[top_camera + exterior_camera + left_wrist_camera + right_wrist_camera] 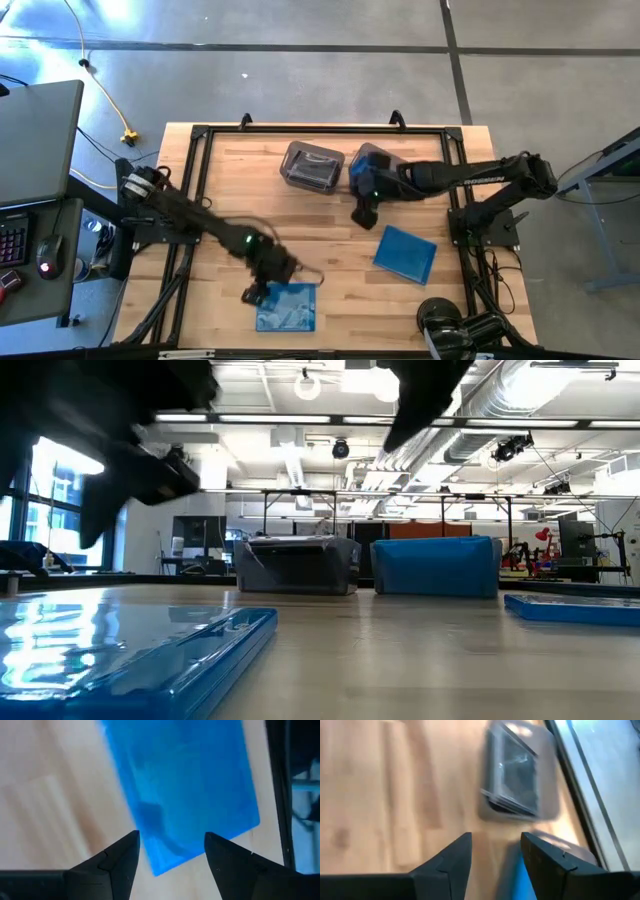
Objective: Pick & place jewel cases by type
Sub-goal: Put the bottom blue CD case into the right black bin
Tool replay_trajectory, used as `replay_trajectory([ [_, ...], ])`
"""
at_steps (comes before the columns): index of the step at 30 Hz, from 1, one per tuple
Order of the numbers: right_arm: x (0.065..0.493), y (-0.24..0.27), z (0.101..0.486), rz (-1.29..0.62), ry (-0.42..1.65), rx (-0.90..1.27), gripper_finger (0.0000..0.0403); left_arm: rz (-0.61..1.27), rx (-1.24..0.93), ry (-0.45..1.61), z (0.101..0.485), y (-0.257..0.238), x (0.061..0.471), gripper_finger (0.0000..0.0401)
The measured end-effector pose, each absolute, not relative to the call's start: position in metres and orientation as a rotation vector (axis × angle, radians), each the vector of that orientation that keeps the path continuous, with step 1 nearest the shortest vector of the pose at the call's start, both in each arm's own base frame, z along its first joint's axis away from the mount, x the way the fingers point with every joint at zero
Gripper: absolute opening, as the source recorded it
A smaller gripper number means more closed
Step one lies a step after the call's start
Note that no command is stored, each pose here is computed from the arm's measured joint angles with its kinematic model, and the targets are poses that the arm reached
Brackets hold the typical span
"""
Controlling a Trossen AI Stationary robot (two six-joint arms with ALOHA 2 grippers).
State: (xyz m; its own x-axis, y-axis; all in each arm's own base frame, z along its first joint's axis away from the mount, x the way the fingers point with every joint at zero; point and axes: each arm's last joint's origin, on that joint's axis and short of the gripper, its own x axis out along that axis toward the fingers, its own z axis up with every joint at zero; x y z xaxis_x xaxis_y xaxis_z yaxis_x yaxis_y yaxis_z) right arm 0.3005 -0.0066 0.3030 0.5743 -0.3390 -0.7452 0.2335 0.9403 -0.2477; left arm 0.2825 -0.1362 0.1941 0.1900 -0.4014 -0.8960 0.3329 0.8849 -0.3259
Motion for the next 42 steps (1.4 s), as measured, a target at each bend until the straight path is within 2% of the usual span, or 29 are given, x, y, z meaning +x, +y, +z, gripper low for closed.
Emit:
replay_trajectory([
  [9,0.306,0.066,0.310,-0.140,0.704,-0.139,0.0164,-0.420,0.184,1.008,0.174,-0.218,0.269,0.0220],
  [13,0.300,0.094,0.306,-0.106,0.657,-0.175,0.0161,-0.299,0.303,1.013,0.152,-0.227,0.266,0.0220],
  [16,0.294,0.107,0.300,-0.113,0.651,-0.198,0.0162,-0.262,0.286,1.020,0.145,-0.225,0.272,0.0220],
  [21,0.288,0.119,0.290,-0.119,0.657,-0.194,0.0159,-0.196,0.291,1.023,0.142,-0.205,0.288,0.0220],
  [26,0.285,0.121,0.268,-0.087,0.659,-0.203,0.0160,-0.096,0.305,1.034,0.142,-0.164,0.313,0.0220],
  [33,0.279,0.116,0.216,0.013,0.562,-0.109,0.0161,0.116,0.077,1.060,0.144,-0.085,0.346,0.0220],
  [37,0.272,0.113,0.190,0.010,0.502,-0.066,0.0161,0.042,-0.076,1.083,0.150,-0.061,0.357,0.0220],
  [42,0.283,0.113,0.154,-0.043,0.576,-0.084,0.0161,0.021,-0.146,1.068,0.164,-0.049,0.369,0.0220],
])
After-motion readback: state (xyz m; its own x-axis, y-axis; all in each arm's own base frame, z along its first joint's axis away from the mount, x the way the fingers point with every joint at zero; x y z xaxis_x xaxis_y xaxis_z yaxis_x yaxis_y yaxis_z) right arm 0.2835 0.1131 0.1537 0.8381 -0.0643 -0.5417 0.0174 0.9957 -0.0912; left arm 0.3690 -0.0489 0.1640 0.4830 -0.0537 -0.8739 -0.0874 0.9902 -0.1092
